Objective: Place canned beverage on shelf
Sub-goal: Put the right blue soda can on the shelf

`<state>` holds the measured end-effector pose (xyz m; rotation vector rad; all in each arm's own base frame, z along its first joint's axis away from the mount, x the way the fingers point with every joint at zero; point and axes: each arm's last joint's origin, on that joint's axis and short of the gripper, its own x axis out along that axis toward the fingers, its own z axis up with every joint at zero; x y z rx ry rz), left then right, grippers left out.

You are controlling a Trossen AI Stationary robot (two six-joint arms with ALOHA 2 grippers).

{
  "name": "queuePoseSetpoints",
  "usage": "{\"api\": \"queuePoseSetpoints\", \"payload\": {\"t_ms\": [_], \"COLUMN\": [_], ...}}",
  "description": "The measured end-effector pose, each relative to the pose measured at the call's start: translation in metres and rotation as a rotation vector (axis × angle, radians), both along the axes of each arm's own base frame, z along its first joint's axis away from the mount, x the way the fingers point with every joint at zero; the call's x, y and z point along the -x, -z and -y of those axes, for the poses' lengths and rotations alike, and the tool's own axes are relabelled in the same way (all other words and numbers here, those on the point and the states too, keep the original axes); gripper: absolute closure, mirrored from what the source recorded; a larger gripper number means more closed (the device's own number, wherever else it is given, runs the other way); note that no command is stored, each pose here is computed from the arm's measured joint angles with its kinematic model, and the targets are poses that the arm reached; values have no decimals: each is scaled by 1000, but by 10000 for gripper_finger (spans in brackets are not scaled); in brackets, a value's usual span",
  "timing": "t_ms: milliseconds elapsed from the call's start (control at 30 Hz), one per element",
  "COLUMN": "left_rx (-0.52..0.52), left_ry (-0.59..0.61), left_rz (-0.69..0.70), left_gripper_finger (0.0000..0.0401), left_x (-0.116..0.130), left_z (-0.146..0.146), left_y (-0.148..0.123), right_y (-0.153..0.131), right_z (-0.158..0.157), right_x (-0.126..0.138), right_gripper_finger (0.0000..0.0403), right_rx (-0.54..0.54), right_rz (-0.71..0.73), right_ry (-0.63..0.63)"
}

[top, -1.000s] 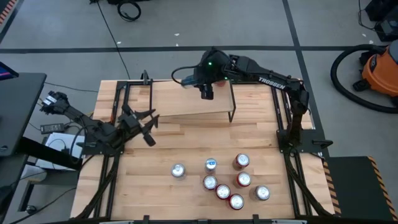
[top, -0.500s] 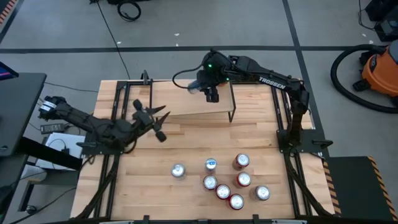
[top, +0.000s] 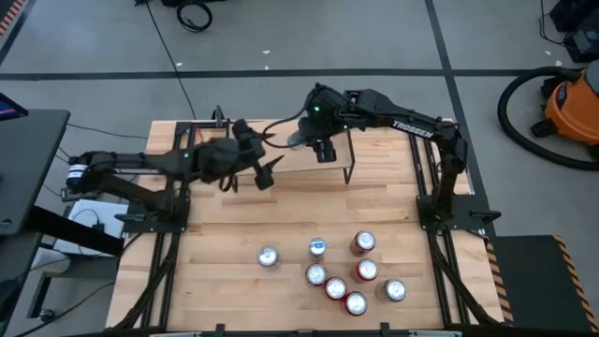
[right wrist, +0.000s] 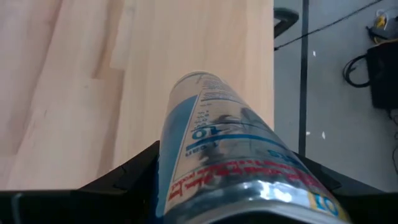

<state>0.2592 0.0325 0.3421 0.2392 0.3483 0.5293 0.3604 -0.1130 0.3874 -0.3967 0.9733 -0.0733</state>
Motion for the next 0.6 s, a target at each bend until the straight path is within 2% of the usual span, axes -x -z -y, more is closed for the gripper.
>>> {"api": "queuePoseSetpoints", "payload": {"t_ms": [133,267,600], "left_rx": [22,43,23], "left_ry": [46,33,37], "left_rz": [-41,-80,-47], "left_gripper_finger": [83,83,83], "left_x": [-13,-26,-45], "left_z": [-16,-31,-49], "left_y": [7,20,32], "right_y": [-3,-4,-6], "right_z": [-2,-2,-3], "right_x": [4,6,6], "right_gripper_finger": [146,146,146], "right_rx": [-2,1,-19], "right_rz": [-9,-4,6], "right_ry": [-5,2,4]}}
